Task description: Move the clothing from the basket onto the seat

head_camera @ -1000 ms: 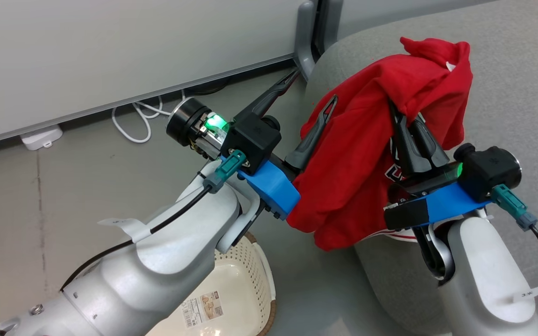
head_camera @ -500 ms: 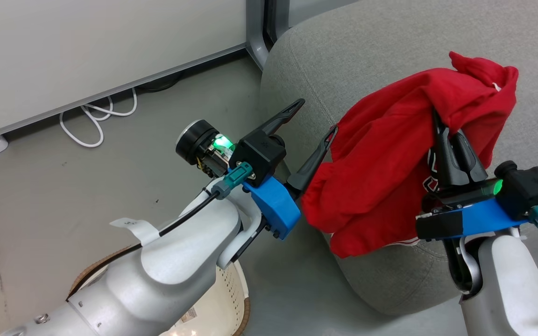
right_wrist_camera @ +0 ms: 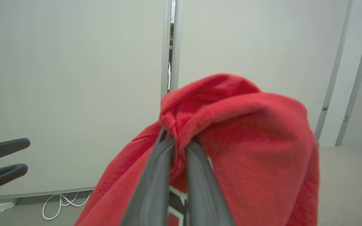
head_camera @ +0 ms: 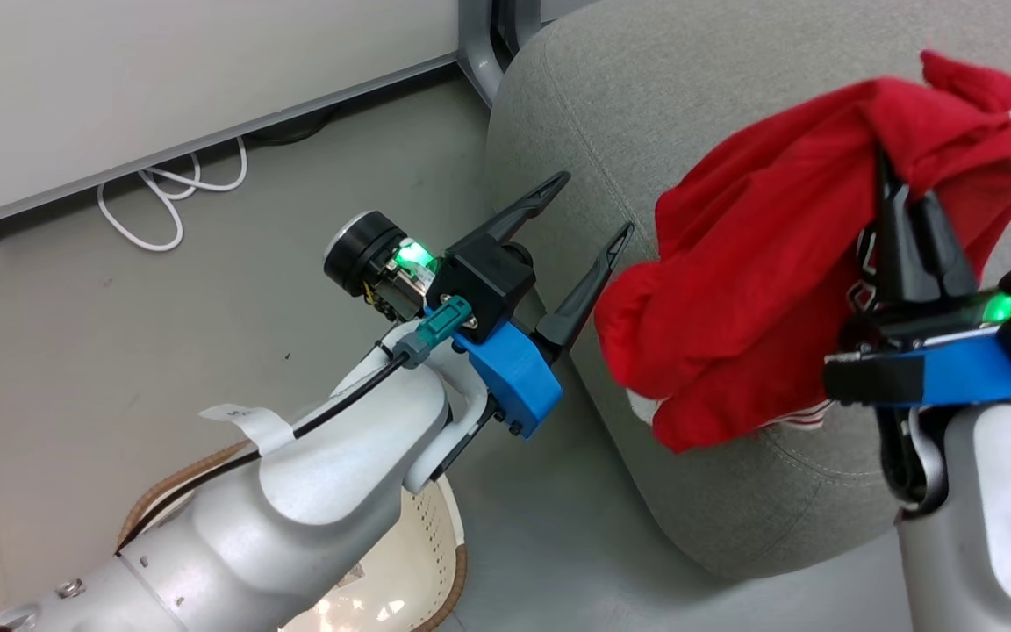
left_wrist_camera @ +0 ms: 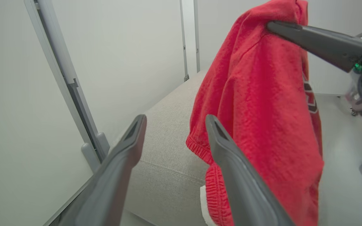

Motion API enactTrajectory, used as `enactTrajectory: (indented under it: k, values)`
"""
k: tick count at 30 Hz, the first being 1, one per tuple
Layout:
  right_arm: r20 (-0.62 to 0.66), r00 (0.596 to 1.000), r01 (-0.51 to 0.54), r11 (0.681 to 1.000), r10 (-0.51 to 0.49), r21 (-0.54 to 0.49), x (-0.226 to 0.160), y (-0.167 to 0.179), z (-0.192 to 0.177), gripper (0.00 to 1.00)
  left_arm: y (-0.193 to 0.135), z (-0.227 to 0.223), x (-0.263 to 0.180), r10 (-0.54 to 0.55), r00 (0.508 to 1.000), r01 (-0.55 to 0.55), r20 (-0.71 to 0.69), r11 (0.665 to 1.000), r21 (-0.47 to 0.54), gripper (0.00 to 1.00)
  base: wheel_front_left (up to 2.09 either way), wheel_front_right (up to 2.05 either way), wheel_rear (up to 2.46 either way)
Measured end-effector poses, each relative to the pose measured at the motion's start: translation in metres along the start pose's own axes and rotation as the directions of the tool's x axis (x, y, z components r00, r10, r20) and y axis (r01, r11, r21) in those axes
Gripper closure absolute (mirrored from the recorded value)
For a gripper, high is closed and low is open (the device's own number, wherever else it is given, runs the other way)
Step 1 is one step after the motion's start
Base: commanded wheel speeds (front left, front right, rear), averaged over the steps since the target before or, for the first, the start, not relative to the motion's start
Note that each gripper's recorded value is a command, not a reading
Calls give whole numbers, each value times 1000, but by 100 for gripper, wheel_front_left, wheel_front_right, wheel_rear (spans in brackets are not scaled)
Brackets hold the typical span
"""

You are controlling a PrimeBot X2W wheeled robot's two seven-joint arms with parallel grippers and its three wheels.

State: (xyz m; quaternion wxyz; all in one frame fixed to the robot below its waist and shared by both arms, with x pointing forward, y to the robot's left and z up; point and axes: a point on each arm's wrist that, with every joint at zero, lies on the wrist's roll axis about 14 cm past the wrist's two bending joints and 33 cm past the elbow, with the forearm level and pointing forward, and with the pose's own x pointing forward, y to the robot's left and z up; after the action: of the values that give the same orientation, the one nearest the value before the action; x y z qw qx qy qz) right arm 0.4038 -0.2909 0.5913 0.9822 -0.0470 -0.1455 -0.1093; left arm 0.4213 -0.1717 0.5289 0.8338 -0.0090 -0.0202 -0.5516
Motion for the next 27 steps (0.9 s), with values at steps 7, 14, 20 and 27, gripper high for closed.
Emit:
enactTrajectory:
  k: [7,14,20,27]
  values:
    - [160,987,15,997,-2,-81,58,-5,42,100,26,-9,3,27,1000,-27,11,1000,12,0,0,0,0]
    - [323,946,77,985,-23,-154,118,-23,81,100,61,-38,1,68,998,-68,-10,998,9,0,0,0,0]
    - [368,929,123,968,-34,-221,169,-41,81,100,88,-71,-1,97,995,-98,-29,995,-9,0,0,0,0]
    - [245,967,147,943,-73,-298,200,-64,17,100,106,-117,-5,119,990,-123,-72,991,-49,0,0,0,0]
